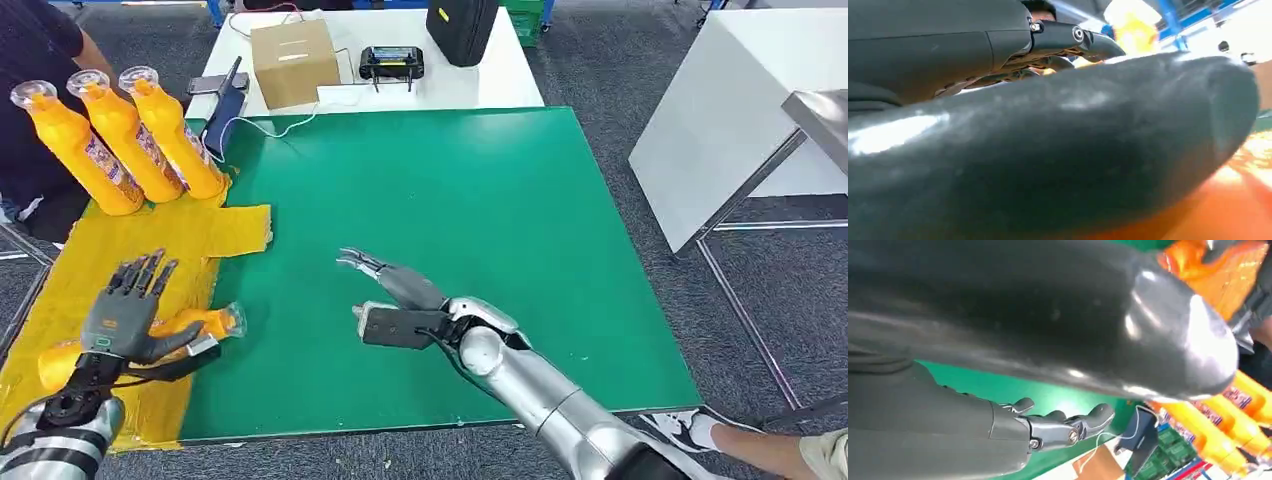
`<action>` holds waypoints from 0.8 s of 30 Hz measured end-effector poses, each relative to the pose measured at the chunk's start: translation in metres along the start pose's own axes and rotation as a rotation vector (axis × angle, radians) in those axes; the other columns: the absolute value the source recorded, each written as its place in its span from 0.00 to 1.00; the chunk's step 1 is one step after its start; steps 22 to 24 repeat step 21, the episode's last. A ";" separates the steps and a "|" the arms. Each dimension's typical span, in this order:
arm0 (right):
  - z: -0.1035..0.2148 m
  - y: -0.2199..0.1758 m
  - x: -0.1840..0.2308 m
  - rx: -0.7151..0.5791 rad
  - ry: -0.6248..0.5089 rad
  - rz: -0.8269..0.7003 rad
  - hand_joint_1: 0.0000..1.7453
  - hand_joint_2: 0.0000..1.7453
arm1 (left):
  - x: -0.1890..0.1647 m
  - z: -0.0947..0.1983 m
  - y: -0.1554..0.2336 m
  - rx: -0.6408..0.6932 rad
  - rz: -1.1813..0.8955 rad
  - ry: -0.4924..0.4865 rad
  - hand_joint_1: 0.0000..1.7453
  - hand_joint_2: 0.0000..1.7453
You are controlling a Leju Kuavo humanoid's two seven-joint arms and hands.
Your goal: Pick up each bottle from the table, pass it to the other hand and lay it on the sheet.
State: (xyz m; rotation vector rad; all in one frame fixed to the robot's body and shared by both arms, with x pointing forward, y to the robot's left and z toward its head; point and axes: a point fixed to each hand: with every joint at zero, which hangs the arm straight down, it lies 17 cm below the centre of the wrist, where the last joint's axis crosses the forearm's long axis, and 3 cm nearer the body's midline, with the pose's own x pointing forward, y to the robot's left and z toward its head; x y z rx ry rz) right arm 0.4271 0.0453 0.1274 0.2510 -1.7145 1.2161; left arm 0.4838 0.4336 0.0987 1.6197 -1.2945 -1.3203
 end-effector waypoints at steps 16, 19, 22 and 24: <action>0.004 0.012 -0.011 0.044 0.020 0.013 0.00 0.00 | -0.010 -0.015 -0.007 0.012 0.239 0.065 0.00 0.00; 0.005 0.013 -0.013 0.045 0.024 0.014 0.00 0.00 | 0.017 -0.021 0.015 0.093 0.318 0.020 0.00 0.00; 0.005 0.014 -0.013 0.044 0.026 0.015 0.00 0.00 | 0.027 -0.026 0.030 0.145 0.359 0.015 0.00 0.00; 0.005 0.014 -0.013 0.044 0.026 0.015 0.00 0.00 | 0.027 -0.026 0.030 0.145 0.359 0.015 0.00 0.00</action>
